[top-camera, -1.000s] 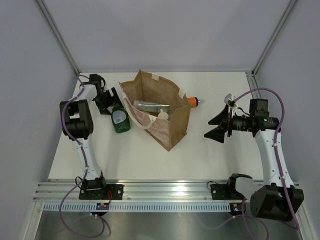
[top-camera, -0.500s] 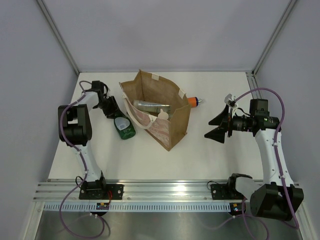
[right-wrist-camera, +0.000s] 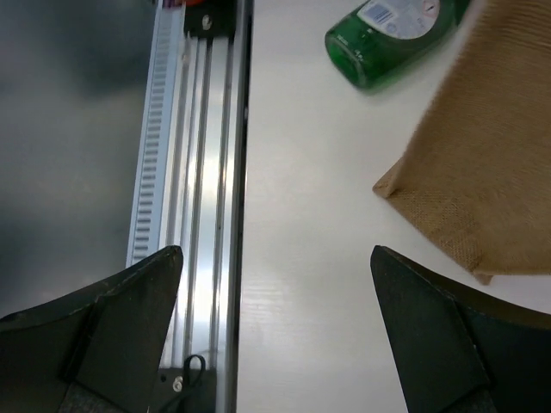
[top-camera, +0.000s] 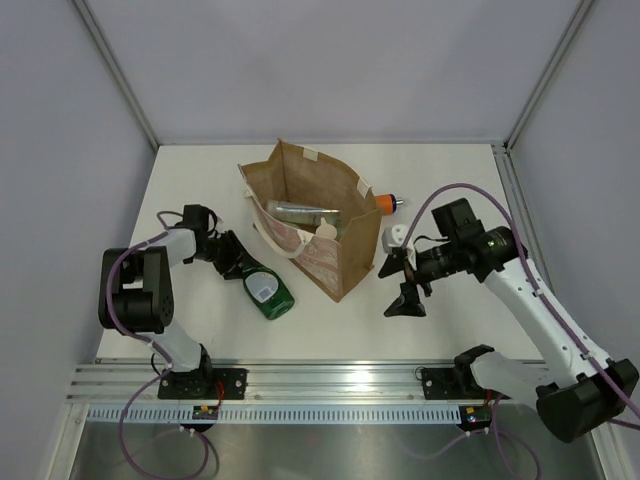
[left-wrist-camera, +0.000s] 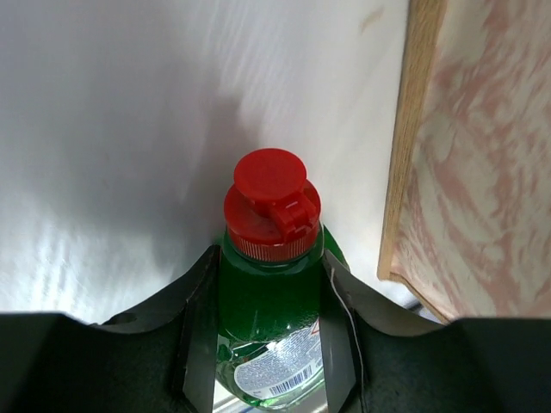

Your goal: Place the personal care products into the canvas bag

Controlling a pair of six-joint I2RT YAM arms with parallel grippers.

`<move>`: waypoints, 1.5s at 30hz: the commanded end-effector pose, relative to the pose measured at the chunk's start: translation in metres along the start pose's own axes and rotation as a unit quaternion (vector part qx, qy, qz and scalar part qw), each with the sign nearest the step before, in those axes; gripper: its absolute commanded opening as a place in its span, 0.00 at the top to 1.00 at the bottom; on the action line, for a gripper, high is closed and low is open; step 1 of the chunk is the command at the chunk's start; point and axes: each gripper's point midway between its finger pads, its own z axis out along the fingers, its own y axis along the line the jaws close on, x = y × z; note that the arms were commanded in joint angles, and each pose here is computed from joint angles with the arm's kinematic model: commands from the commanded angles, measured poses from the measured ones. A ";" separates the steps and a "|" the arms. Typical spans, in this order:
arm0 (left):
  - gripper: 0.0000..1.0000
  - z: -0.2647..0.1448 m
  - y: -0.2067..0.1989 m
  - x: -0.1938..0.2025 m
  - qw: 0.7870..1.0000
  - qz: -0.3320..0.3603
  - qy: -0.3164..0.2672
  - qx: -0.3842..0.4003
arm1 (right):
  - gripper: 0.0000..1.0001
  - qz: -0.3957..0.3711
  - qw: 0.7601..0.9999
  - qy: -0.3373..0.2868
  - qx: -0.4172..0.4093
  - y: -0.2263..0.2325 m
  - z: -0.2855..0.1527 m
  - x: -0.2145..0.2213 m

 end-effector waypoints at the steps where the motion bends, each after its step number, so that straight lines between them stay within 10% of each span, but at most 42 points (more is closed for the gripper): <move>1: 1.00 -0.007 -0.010 0.018 0.999 -0.040 0.004 0.035 | 0.01 -0.092 0.990 0.093 0.060 -0.017 0.025 -0.002; 12: 1.00 -0.017 -0.009 0.044 0.996 -0.070 0.000 0.057 | 0.01 -0.119 0.960 0.232 0.102 -0.003 0.186 -0.009; 19: 1.00 -0.028 -0.022 0.050 0.993 -0.068 -0.010 0.094 | 0.01 0.003 0.974 0.123 0.193 -0.007 0.259 -0.069; 24: 1.00 -0.031 -0.027 0.054 0.992 -0.059 -0.002 0.111 | 0.01 0.004 0.965 0.151 0.214 -0.027 0.295 -0.029; 45: 1.00 -0.063 -0.054 0.068 0.983 -0.044 -0.005 0.176 | 0.00 -0.059 0.897 0.236 0.369 -0.096 0.305 0.054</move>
